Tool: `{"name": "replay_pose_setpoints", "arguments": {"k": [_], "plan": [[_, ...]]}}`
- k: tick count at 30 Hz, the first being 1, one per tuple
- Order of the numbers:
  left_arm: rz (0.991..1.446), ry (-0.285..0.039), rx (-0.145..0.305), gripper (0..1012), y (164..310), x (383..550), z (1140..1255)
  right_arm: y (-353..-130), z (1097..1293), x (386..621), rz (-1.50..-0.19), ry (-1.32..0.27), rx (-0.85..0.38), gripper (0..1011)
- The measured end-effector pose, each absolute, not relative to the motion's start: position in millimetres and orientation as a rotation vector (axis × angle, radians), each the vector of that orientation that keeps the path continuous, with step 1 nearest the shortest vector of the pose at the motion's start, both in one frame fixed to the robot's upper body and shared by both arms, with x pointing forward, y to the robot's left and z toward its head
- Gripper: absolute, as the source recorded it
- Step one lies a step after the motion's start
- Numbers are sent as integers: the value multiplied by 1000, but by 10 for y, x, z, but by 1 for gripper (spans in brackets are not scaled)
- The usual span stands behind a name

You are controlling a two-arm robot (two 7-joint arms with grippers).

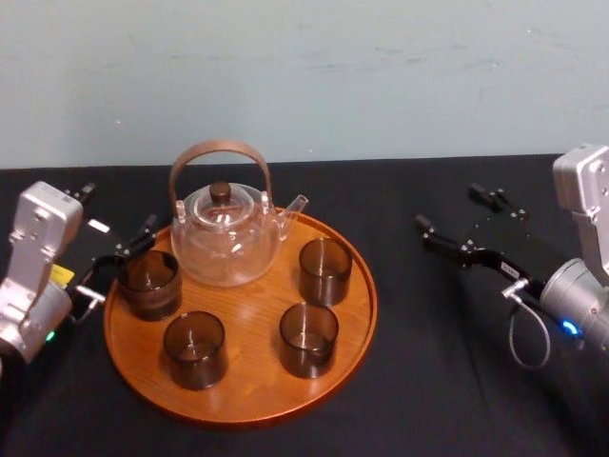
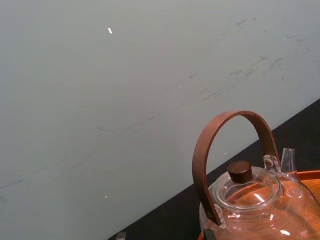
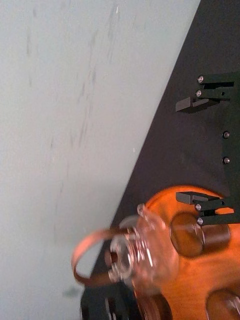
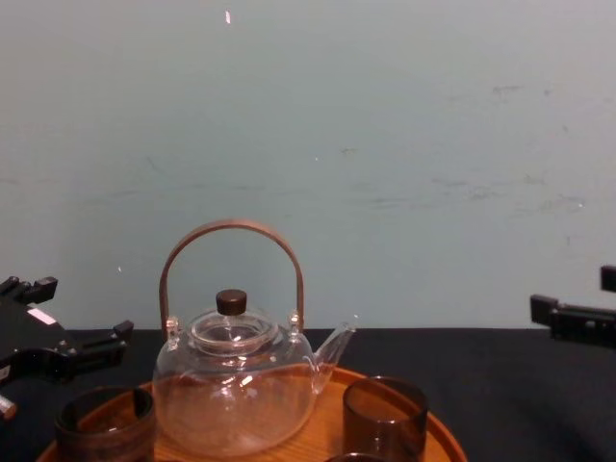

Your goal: Pick up the glass from the table and place it on the tray.

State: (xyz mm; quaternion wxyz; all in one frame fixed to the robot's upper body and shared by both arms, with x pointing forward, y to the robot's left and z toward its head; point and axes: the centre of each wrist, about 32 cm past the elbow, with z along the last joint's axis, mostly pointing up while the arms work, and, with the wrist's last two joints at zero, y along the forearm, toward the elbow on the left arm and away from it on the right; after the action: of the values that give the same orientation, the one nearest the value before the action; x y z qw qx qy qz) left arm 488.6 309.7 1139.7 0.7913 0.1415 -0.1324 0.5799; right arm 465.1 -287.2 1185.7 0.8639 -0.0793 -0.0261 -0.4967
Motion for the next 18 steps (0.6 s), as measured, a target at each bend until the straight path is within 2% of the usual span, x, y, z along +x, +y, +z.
{"name": "replay_pose_setpoints", "arguments": {"k": [5,12,18], "plan": [[1248,-285,304,1001,3097,4886,11398,-2807,11723,4625,-1134,-66,-152,1002],[1248,-285,304,1001,3097,4886,11398,-2774,11609,4626,-1177,-50,-160,1002],[1248,-285,305,1001,3097,4886,11398,-2780,11612,4626,-1176,-51,-162,1002]]}}
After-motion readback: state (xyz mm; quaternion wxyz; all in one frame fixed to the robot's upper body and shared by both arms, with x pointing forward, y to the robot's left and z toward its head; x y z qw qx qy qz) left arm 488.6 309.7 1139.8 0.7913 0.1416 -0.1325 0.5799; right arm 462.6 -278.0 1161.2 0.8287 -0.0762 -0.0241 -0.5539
